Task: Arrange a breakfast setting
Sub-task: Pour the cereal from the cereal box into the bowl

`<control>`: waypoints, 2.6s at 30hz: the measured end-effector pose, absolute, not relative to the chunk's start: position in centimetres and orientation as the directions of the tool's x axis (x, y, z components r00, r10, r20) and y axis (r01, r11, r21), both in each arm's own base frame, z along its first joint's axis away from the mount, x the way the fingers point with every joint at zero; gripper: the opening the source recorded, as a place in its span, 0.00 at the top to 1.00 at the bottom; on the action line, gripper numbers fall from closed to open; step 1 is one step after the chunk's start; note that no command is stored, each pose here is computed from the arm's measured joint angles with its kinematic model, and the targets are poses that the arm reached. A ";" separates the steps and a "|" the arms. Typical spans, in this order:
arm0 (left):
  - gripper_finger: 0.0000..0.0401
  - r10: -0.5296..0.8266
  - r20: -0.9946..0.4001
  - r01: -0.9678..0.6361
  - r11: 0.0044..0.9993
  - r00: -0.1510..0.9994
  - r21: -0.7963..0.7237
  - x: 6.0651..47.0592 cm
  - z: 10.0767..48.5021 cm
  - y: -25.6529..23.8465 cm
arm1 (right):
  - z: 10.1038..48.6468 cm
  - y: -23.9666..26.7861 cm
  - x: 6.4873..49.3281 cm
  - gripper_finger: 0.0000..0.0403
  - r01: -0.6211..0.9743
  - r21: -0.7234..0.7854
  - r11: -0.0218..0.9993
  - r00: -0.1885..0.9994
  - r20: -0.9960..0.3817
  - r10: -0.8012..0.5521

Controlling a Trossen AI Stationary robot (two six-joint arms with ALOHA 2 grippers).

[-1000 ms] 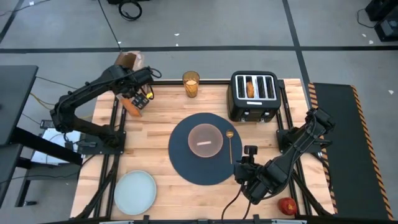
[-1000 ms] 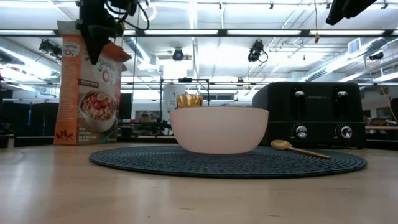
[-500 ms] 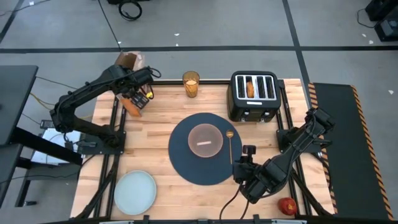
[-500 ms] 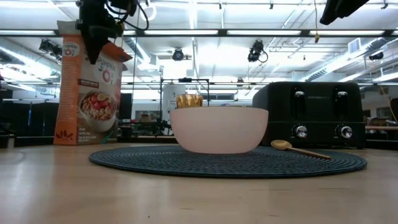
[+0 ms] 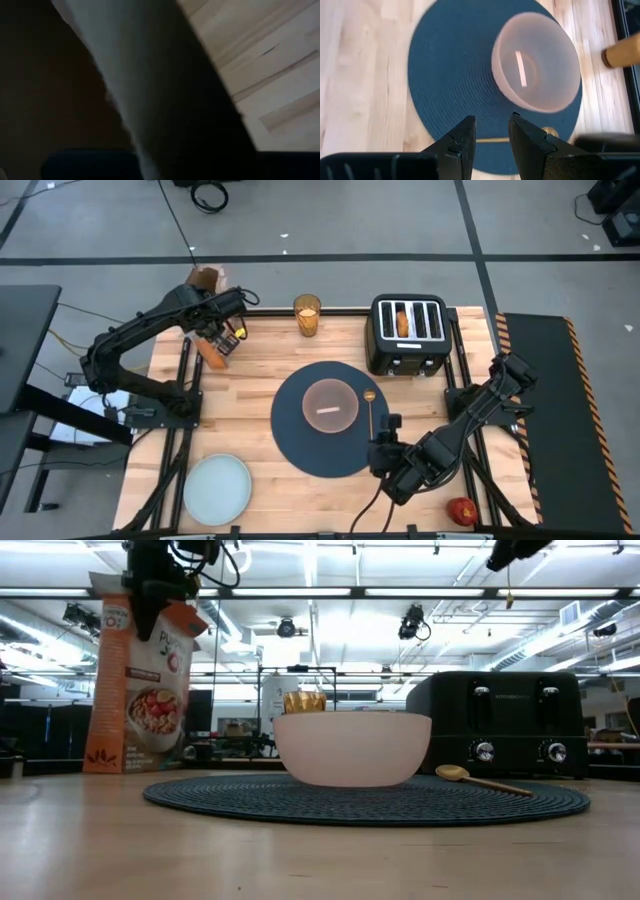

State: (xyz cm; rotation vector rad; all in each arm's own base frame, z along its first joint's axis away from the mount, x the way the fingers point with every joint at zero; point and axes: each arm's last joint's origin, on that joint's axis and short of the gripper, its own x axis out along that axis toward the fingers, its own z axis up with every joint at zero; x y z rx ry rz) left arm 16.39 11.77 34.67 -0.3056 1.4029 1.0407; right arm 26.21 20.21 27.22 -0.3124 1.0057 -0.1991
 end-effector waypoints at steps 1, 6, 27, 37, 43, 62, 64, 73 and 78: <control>0.98 0.411 -0.898 -0.741 0.551 -0.158 0.383 16.2 34.8 11.7 | 27.3 20.2 26.4 0.70 0.007 -0.350 0.937 0.531 -0.792 -0.300; 0.98 0.430 -0.902 -0.772 0.563 -0.032 0.295 15.5 37.3 10.5 | 27.6 19.7 28.0 0.69 -0.026 -0.384 0.923 0.602 -0.743 -0.292; 0.99 0.323 -0.686 -0.560 0.815 0.652 -0.149 9.4 48.2 1.3 | 25.5 10.9 35.4 0.29 0.303 0.207 0.930 0.953 -0.066 -0.296; 0.99 0.220 -0.628 -0.420 0.887 0.747 -0.190 10.4 48.8 -0.1 | 19.7 2.5 36.0 0.20 -0.026 0.720 0.694 0.933 0.267 -0.242; 0.99 0.202 -0.583 -0.388 0.897 0.787 -0.212 10.5 49.4 -0.3 | 17.9 0.6 39.0 0.13 -0.174 0.755 0.633 0.909 0.371 -0.192; 0.99 0.168 -0.506 -0.330 0.910 0.846 -0.250 9.9 50.6 -0.7 | 19.8 -0.5 42.6 0.11 -0.357 0.713 0.603 0.854 0.511 -0.099; 0.99 0.159 -0.485 -0.311 0.916 0.860 -0.252 9.7 50.8 -0.7 | 19.6 -0.2 42.4 0.11 -0.370 0.726 0.580 0.855 0.511 -0.093; 0.99 0.149 -0.413 -0.282 0.918 0.898 -0.281 9.3 51.5 -0.7 | 20.2 0.9 42.7 0.11 -0.413 0.763 0.497 0.848 0.521 -0.094; 0.99 0.157 -0.422 -0.290 0.918 0.893 -0.272 9.9 51.4 -0.7 | 20.2 0.9 42.7 0.11 -0.402 0.762 0.507 0.848 0.519 -0.108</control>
